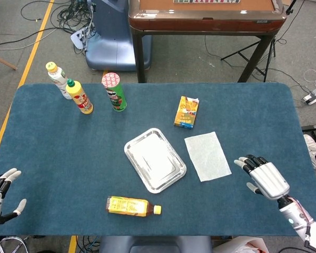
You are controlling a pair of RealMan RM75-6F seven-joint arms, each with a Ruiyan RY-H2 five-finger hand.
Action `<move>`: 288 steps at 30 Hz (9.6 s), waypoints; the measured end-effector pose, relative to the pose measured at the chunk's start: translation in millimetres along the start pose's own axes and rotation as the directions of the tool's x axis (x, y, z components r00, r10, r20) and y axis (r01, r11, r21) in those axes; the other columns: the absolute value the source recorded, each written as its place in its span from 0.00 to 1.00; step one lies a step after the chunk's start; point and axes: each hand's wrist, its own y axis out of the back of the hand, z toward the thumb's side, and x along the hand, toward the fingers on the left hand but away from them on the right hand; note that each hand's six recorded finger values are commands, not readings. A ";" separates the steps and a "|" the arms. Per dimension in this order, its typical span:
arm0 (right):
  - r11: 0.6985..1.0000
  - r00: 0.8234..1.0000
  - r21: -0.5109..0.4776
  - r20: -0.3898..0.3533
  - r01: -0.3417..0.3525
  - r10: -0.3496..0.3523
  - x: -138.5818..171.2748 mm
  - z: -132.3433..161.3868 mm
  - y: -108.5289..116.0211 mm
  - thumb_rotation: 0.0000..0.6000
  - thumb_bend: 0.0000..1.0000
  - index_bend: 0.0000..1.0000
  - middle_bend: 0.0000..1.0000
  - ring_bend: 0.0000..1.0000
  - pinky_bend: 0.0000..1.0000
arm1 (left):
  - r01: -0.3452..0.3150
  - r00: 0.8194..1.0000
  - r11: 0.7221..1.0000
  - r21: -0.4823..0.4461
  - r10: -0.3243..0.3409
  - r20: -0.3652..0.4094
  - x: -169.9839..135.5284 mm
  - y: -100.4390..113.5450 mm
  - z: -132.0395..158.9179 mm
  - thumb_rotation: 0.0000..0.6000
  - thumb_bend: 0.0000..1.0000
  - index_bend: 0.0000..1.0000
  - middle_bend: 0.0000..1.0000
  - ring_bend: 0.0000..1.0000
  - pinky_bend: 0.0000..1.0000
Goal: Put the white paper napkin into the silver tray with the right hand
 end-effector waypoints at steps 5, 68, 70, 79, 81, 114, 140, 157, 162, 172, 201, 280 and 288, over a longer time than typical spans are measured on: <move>1.000 1.000 0.022 -0.022 -0.018 0.019 -14.0 0.1 -16.8 1.00 0.19 0.27 0.24 0.19 0.36 | 0.003 1.000 1.000 0.003 -0.003 -0.005 0.6 -1.0 -0.5 1.00 0.27 0.18 0.16 0.15 0.00; 0.995 0.997 -0.066 0.027 -0.074 0.076 -117.9 113.7 -64.1 1.00 0.18 0.45 0.26 0.13 0.33 | 0.016 1.000 1.000 -0.005 -0.016 -0.010 0.1 -1.0 -11.5 1.00 0.27 0.18 0.16 0.15 0.00; 0.996 0.997 -0.058 0.031 -0.075 0.077 -117.5 111.9 -63.6 1.00 0.19 0.47 0.27 0.13 0.33 | 0.016 1.000 1.000 -0.006 -0.016 -0.009 0.4 -1.2 -11.4 1.00 0.27 0.18 0.16 0.15 0.00; 0.995 0.995 -0.044 0.043 -0.085 0.087 -116.0 105.9 -62.1 1.00 0.23 0.56 0.29 0.13 0.33 | 0.019 1.000 1.000 -0.003 -0.019 -0.013 0.7 -1.8 -12.6 1.00 0.27 0.18 0.16 0.15 0.00; 0.995 0.995 -0.044 0.043 -0.085 0.087 -116.0 105.5 -61.6 1.00 0.24 0.56 0.29 0.13 0.33 | 0.018 1.000 1.000 -0.002 -0.018 -0.014 0.7 -1.8 -12.8 1.00 0.27 0.18 0.16 0.15 0.00; 0.978 0.985 -0.116 0.035 0.172 -0.170 -154.9 96.9 40.3 1.00 0.45 0.56 0.29 0.13 0.33 | 0.009 1.000 1.000 0.007 -0.009 -0.012 0.0 1.0 -10.3 1.00 0.27 0.18 0.16 0.15 0.00; 0.994 0.917 -0.023 -0.385 0.104 -0.105 -184.5 263.4 27.3 1.00 0.45 0.56 0.29 0.13 0.33 | -0.017 0.999 1.000 0.002 0.017 -0.049 -15.2 9.8 -22.4 1.00 0.27 0.18 0.16 0.15 0.00; 0.992 0.883 0.074 -0.466 0.101 -0.055 -178.5 251.3 13.1 1.00 0.45 0.56 0.30 0.13 0.33 | -0.018 0.998 1.000 0.010 0.019 -0.064 -20.4 10.1 -26.2 1.00 0.27 0.18 0.16 0.15 0.00; 0.992 0.876 0.083 -0.481 0.091 -0.040 -179.4 247.2 4.8 1.00 0.45 0.56 0.30 0.13 0.33 | -0.017 0.997 1.000 0.010 0.018 -0.069 -20.6 9.3 -26.4 1.00 0.27 0.18 0.16 0.15 0.00; 0.992 0.862 0.093 -0.505 0.089 -0.031 -179.5 241.9 -5.8 1.00 0.41 0.55 0.30 0.13 0.33 | -0.015 0.997 1.000 0.013 0.016 -0.081 -22.0 8.5 -28.8 1.00 0.27 0.18 0.16 0.15 0.00; 0.996 0.871 0.058 -0.491 0.066 -0.029 -187.5 241.2 -15.9 1.00 0.22 0.37 0.25 0.13 0.30 | -0.008 0.997 1.000 0.023 0.009 -0.079 -18.9 7.2 -25.8 1.00 0.27 0.18 0.16 0.15 0.00; 0.993 0.917 0.045 0.382 0.106 -0.115 29.0 -33.7 38.9 1.00 0.34 0.31 0.31 0.24 0.40 | -0.019 1.000 1.000 -0.008 0.019 0.008 9.3 2.8 -11.8 1.00 0.27 0.18 0.16 0.15 0.00; 0.996 0.908 0.014 0.409 0.089 -0.087 46.6 -39.9 44.7 1.00 0.34 0.31 0.31 0.24 0.40 | -0.020 0.999 1.000 -0.016 0.020 0.025 10.6 1.8 -6.5 1.00 0.27 0.18 0.16 0.15 0.00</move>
